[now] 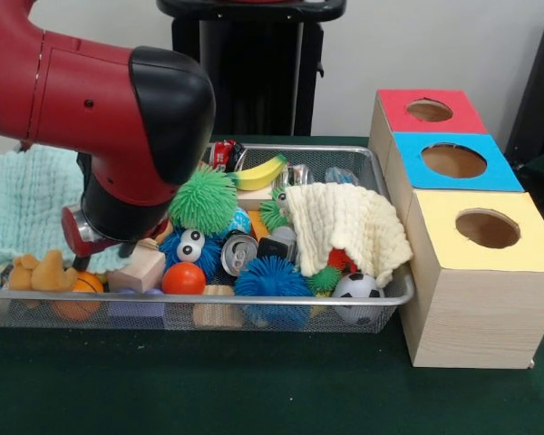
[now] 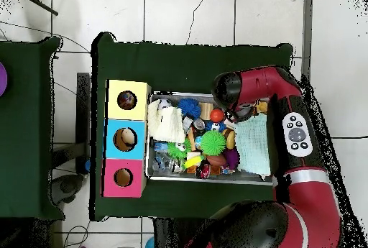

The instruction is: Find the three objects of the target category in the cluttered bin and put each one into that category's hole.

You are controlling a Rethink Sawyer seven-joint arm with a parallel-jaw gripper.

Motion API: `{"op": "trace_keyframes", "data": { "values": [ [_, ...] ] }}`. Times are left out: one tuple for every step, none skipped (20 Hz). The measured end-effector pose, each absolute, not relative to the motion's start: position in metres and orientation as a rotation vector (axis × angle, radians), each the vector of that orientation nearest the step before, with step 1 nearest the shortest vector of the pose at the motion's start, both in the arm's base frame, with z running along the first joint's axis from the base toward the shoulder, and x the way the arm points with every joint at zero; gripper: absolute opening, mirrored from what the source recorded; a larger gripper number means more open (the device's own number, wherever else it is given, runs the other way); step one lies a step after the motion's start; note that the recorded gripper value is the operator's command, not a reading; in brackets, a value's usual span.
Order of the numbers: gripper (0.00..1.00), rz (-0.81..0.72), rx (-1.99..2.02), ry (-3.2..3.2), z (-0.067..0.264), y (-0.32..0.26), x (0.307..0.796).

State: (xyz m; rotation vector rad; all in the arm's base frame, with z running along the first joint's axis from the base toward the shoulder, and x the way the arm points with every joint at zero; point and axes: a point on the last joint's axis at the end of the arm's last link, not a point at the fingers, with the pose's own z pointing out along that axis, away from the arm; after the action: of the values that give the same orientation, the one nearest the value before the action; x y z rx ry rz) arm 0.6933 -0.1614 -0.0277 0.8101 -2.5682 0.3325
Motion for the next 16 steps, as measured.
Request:
{"op": "trace_keyframes", "data": {
  "values": [
    [1.00, 0.332, 0.809, -2.566, -0.0278, -0.1619, 0.6928],
    [1.00, 0.332, 0.805, -2.563, -0.0281, -0.1635, 0.6916],
    [1.00, 0.333, 0.804, -2.562, -0.0282, -0.1641, 0.6913],
    [1.00, 0.333, 0.804, -2.562, -0.0282, -0.1645, 0.6911],
    [1.00, 0.333, 0.802, -2.562, -0.0283, -0.1652, 0.6909],
    [1.00, 0.333, 0.802, -2.562, -0.0284, -0.1654, 0.6907],
    [1.00, 0.333, 0.801, -2.562, -0.0284, -0.1657, 0.6906],
    [1.00, 0.333, 0.801, -2.561, -0.0285, -0.1658, 0.6904],
    [1.00, 0.333, 0.801, -2.561, -0.0285, -0.1659, 0.6903],
    [1.00, 0.333, 0.801, -2.561, -0.0285, -0.1659, 0.6903],
    [1.00, 0.333, 0.801, -2.561, -0.0285, -0.1659, 0.6904],
    [1.00, 0.333, 0.801, -2.561, -0.0285, -0.1659, 0.6904],
    [1.00, 0.333, 0.801, -2.561, -0.0285, -0.1659, 0.6904],
    [1.00, 0.333, 0.801, -2.561, -0.0285, -0.1659, 0.6904],
    [1.00, 0.332, 0.801, -2.561, -0.0286, -0.1658, 0.6903],
    [1.00, 0.332, 0.800, -2.561, -0.0285, -0.1658, 0.6904]
  ]
}}
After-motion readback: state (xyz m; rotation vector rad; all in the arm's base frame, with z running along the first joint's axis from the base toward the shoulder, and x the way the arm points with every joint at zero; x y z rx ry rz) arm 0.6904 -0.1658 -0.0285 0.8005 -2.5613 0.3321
